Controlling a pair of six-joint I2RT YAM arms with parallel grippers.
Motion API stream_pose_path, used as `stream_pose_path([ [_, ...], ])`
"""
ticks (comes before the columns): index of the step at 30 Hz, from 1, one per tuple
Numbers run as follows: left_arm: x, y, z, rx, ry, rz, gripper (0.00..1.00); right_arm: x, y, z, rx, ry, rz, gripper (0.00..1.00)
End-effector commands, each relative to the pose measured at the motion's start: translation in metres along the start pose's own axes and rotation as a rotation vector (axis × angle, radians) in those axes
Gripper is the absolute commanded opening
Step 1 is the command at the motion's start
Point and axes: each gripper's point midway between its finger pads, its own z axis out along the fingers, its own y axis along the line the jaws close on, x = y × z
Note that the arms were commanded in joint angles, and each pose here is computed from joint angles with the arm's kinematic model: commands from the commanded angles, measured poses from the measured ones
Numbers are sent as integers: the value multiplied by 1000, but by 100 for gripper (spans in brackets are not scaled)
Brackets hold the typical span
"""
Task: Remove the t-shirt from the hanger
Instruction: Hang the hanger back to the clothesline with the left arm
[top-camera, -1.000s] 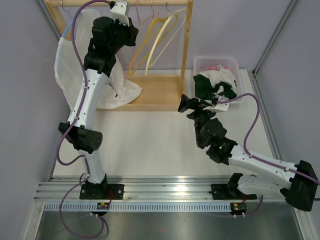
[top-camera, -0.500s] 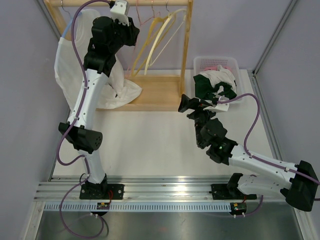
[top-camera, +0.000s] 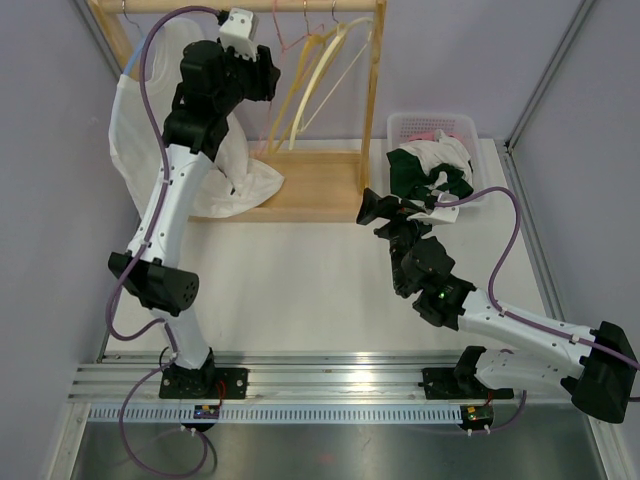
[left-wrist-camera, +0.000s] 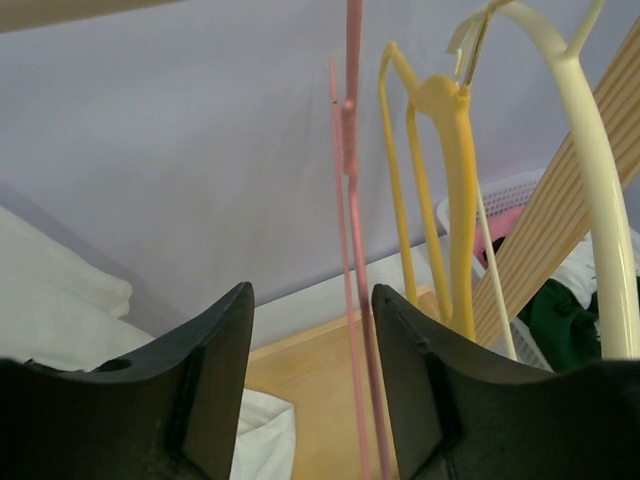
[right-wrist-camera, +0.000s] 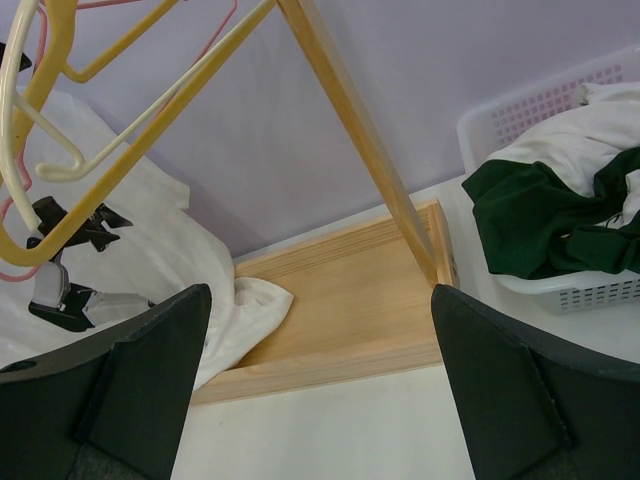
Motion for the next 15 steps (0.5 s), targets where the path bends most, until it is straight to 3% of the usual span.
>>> stream_pose_path([
  [1,-45,6,-46,-57,-97,78,55,-13,0,-1,5,-27,26,99],
  [5,-48,12,-80,-73,-89,94,63,-10,2,-1,-3,-18,1,99],
  [15,-26,59,-116,-147,-19,93,82,-9,4,7,12,-39,-77,99],
])
